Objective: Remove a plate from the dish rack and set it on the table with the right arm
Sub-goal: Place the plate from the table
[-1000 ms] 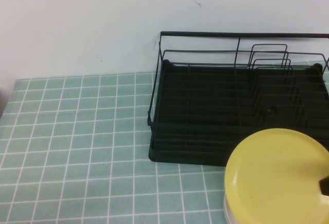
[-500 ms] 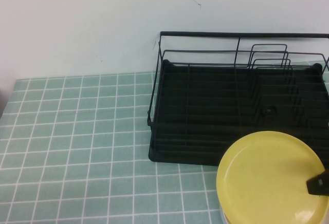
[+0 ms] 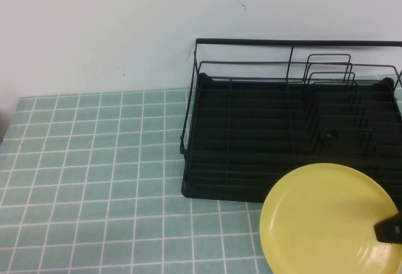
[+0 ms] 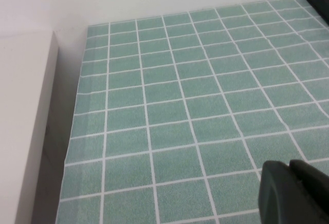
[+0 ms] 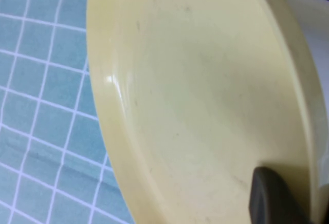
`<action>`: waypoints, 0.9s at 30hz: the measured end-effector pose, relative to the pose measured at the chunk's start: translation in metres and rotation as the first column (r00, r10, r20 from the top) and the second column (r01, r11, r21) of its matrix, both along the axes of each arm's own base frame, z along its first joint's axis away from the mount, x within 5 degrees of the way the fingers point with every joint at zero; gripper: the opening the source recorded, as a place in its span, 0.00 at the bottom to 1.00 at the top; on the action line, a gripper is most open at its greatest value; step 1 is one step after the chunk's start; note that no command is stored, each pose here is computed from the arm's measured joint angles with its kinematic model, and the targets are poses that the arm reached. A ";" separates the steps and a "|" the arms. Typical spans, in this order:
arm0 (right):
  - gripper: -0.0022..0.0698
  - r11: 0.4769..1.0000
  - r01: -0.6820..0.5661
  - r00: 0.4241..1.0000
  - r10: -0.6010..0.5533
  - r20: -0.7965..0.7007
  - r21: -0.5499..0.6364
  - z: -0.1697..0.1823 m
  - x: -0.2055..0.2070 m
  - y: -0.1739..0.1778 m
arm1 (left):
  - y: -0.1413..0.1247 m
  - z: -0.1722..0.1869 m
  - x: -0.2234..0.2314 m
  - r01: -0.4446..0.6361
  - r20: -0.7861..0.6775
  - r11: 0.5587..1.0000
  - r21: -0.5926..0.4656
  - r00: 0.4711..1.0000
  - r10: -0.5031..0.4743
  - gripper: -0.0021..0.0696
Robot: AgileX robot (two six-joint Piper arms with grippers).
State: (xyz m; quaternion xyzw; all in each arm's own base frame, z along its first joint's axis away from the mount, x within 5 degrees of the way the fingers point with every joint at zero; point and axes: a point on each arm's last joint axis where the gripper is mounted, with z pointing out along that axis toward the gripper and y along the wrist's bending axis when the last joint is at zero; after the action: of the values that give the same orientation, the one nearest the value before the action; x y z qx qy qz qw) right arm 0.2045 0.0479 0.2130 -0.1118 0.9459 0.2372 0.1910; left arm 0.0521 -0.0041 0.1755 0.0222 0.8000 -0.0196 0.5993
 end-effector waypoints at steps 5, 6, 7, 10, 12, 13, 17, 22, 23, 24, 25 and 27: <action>0.16 1.000 -0.007 1.000 0.007 -0.018 -0.022 0.002 -0.004 -0.001 | 0.000 0.000 0.000 0.000 0.000 1.000 0.000 1.000 0.000 0.02; 0.16 0.999 -0.006 1.000 0.005 -0.028 -0.032 0.001 -0.005 -0.002 | 0.000 0.000 0.000 0.000 0.000 1.000 0.000 1.000 0.000 0.02; 0.16 0.999 -0.005 0.999 0.003 -0.038 -0.035 0.001 -0.006 -0.003 | 0.000 0.000 0.000 0.000 0.000 1.000 0.000 1.000 0.000 0.02; 0.16 0.999 0.004 0.999 -0.006 -0.053 -0.049 0.000 -0.006 -0.004 | 0.000 0.000 0.000 0.000 0.000 1.000 0.000 1.000 0.000 0.02; 0.16 0.999 0.007 0.999 -0.010 -0.052 -0.050 0.001 -0.006 -0.004 | 0.000 0.000 0.000 0.000 0.000 1.000 0.000 1.000 0.000 0.02; 0.16 0.999 0.008 0.999 -0.011 -0.053 -0.049 0.001 -0.006 -0.004 | 0.000 0.000 0.000 0.000 0.000 1.000 0.000 1.000 0.000 0.02; 0.16 0.999 0.013 0.998 -0.015 -0.054 -0.050 0.001 -0.006 -0.004 | 0.000 0.000 0.000 0.001 0.000 1.000 0.002 1.000 -0.001 0.02; 0.16 0.999 0.014 0.998 -0.017 -0.055 -0.052 0.001 -0.006 -0.004 | 0.000 0.000 0.000 0.001 0.000 1.000 0.002 1.000 -0.001 0.02; 0.17 0.999 0.014 0.998 -0.017 -0.055 -0.052 0.001 -0.006 -0.004 | 0.000 0.000 0.000 0.001 0.000 1.000 0.002 1.000 -0.001 0.02; 0.18 0.999 0.014 0.998 -0.017 -0.055 -0.052 0.001 -0.006 -0.004 | 0.000 0.000 0.000 0.001 0.000 1.000 0.002 1.000 -0.001 0.02; 0.19 0.999 0.011 0.998 -0.014 -0.053 -0.053 0.001 -0.006 -0.004 | 0.000 0.000 0.000 0.001 0.000 1.000 0.002 1.000 -0.001 0.02; 0.24 0.998 0.003 0.999 -0.006 -0.050 -0.059 0.001 -0.006 -0.005 | 0.000 0.000 0.000 0.001 0.000 1.000 0.002 1.000 -0.001 0.02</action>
State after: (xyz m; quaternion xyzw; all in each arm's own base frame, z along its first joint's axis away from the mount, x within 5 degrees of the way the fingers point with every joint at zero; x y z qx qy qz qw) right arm 0.1985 0.0433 0.2136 -0.1094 0.9572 0.2115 0.1642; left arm 0.0521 -0.0041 0.1755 0.0231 0.8000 -0.0190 0.5993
